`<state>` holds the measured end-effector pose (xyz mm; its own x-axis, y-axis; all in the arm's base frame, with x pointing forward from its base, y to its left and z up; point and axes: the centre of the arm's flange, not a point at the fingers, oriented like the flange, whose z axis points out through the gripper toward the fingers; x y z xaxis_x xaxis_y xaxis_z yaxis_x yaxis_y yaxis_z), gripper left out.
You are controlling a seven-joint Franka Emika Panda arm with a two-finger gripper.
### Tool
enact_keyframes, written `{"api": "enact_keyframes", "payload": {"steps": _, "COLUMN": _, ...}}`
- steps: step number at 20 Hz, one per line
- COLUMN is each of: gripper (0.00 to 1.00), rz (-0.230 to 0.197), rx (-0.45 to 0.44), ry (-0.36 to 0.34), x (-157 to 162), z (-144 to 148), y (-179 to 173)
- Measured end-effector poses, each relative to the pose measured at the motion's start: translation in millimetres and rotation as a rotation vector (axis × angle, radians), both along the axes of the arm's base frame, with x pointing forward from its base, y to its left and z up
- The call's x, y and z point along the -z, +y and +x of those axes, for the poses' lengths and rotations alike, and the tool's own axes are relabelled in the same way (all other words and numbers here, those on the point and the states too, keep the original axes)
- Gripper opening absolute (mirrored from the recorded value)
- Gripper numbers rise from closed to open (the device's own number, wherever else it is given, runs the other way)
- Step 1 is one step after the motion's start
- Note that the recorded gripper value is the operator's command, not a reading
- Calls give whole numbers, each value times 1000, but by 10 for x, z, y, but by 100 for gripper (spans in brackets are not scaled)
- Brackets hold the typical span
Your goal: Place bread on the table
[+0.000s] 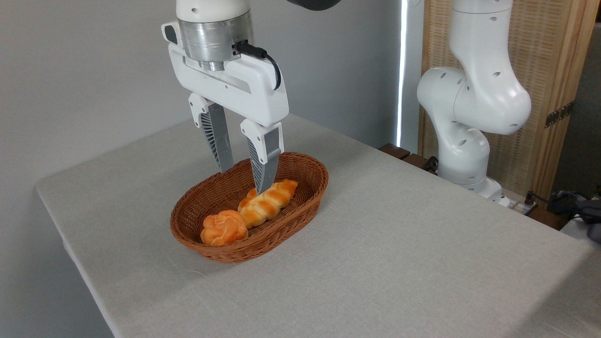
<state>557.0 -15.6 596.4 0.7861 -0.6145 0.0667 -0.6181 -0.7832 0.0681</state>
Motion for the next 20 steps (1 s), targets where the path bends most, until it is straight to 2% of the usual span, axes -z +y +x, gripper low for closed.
{"api": "enact_keyframes", "payload": {"steps": 17, "gripper": 100, "rz": 0, "rx": 2, "ry": -1, "x": 3, "z": 1, "y": -10}}
{"api": "enact_keyframes", "payload": {"steps": 20, "gripper": 100, "rz": -1, "rx": 15, "ry": -28, "x": 65, "z": 36, "y": -108}}
